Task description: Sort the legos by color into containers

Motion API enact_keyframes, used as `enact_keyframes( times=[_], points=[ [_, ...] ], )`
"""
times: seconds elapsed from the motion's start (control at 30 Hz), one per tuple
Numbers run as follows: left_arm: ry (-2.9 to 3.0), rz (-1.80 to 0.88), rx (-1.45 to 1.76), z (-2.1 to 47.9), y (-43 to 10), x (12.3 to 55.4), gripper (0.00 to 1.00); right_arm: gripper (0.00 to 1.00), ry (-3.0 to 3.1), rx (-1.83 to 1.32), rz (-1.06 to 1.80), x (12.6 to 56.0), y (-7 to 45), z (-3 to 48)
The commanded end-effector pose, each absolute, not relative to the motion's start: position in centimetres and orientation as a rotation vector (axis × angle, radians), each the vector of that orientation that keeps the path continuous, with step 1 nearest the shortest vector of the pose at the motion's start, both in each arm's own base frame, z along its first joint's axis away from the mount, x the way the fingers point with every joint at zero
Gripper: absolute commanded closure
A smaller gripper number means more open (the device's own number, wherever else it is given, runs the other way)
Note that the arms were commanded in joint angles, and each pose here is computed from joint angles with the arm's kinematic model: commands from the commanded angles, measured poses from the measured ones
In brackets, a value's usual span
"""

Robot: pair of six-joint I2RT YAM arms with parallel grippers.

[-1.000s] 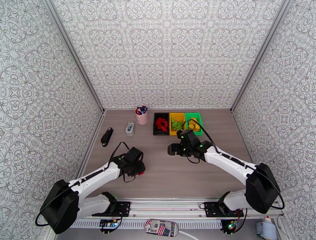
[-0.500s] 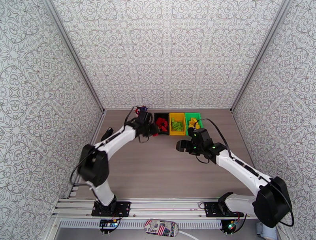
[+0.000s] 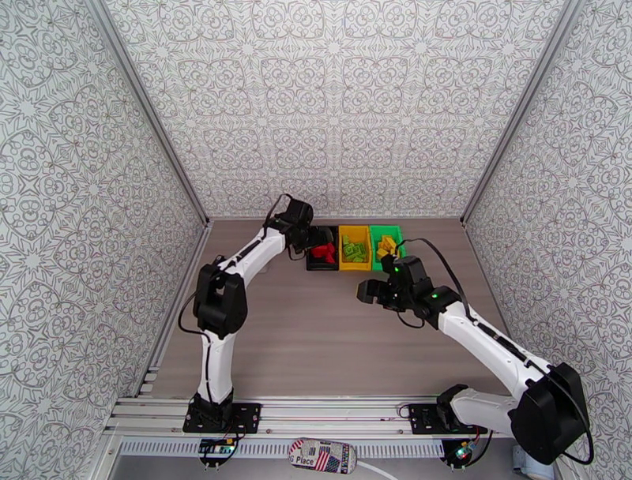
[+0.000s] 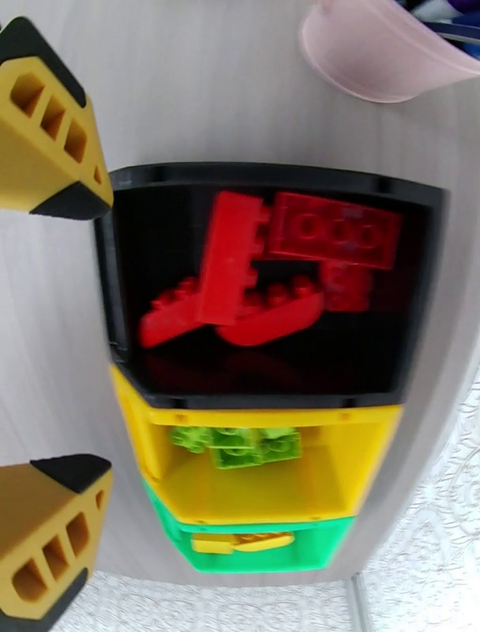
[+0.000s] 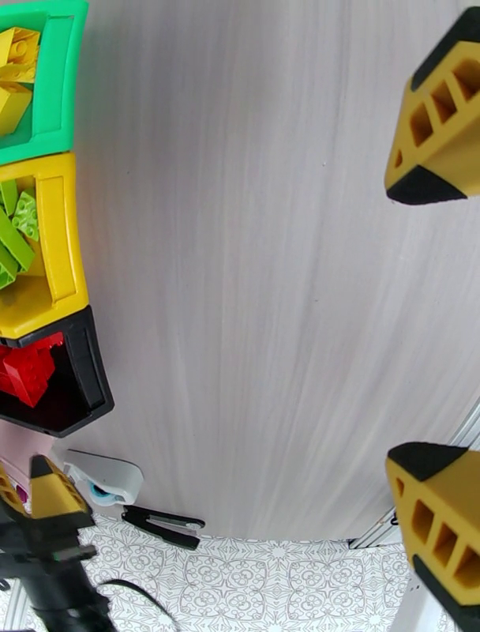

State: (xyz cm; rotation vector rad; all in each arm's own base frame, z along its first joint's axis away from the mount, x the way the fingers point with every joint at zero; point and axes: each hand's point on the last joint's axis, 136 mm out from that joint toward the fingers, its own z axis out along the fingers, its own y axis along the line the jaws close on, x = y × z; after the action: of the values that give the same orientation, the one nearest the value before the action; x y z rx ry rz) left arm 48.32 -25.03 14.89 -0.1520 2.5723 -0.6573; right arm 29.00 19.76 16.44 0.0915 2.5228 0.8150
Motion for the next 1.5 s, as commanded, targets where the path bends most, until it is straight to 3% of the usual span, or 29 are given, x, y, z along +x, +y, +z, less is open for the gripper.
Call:
enact_keyframes(
  times=[0.0, 0.23, 0.57, 0.67, 0.73, 0.77, 0.83, 1.1, 1.27, 1.47],
  points=[
    [2.469, -0.702, -0.083, 19.1, -25.0, 45.8, 0.12, 0.16, 2.516, 0.103, 0.798, 29.5, 19.3, 17.1],
    [2.327, -0.662, -0.014, 23.0, -21.8, 40.7, 0.02, 0.12, 2.484, 0.110, 0.757, 30.7, 18.6, 18.6],
    [2.051, -0.462, -0.081, 29.8, -13.4, 36.6, 0.01, 0.10, 2.315, 0.273, 0.444, 33.1, 12.5, 23.4],
    [1.972, -0.366, -0.074, 31.2, -11.5, 35.7, 0.01, 0.04, 2.204, 0.301, 0.342, 33.4, 10.3, 25.8],
    [1.956, -0.304, -0.044, 31.6, -10.6, 35.1, 0.01, 0.16, 2.108, 0.337, 0.273, 33.6, 8.7, 26.4],
    [1.953, -0.276, -0.027, 31.5, -10.3, 34.9, 0.01, 0.18, 2.040, 0.386, 0.229, 33.5, 7.4, 26.6],
    [1.932, -0.224, -0.012, 30.7, -9.6, 34.5, 0.01, 0.01, 1.938, 0.348, 0.180, 33.0, 6.3, 27.9],
    [1.584, -0.195, -0.109, 29.0, -6.2, 31.6, 0.01, 0.01, 1.669, 0.180, 0.037, 31.7, 4.5, 30.8],
    [1.682, 0.048, -0.325, 23.1, 0.1, 31.9, 0.01, 0.01, 1.730, 0.170, -0.187, 34.7, 2.3, 26.5],
    [1.776, 0.354, -0.394, 16.5, 5.3, 30.8, 0.01, 0.01, 1.890, 0.310, -0.410, 36.6, -3.6, 17.8]
  ],
)
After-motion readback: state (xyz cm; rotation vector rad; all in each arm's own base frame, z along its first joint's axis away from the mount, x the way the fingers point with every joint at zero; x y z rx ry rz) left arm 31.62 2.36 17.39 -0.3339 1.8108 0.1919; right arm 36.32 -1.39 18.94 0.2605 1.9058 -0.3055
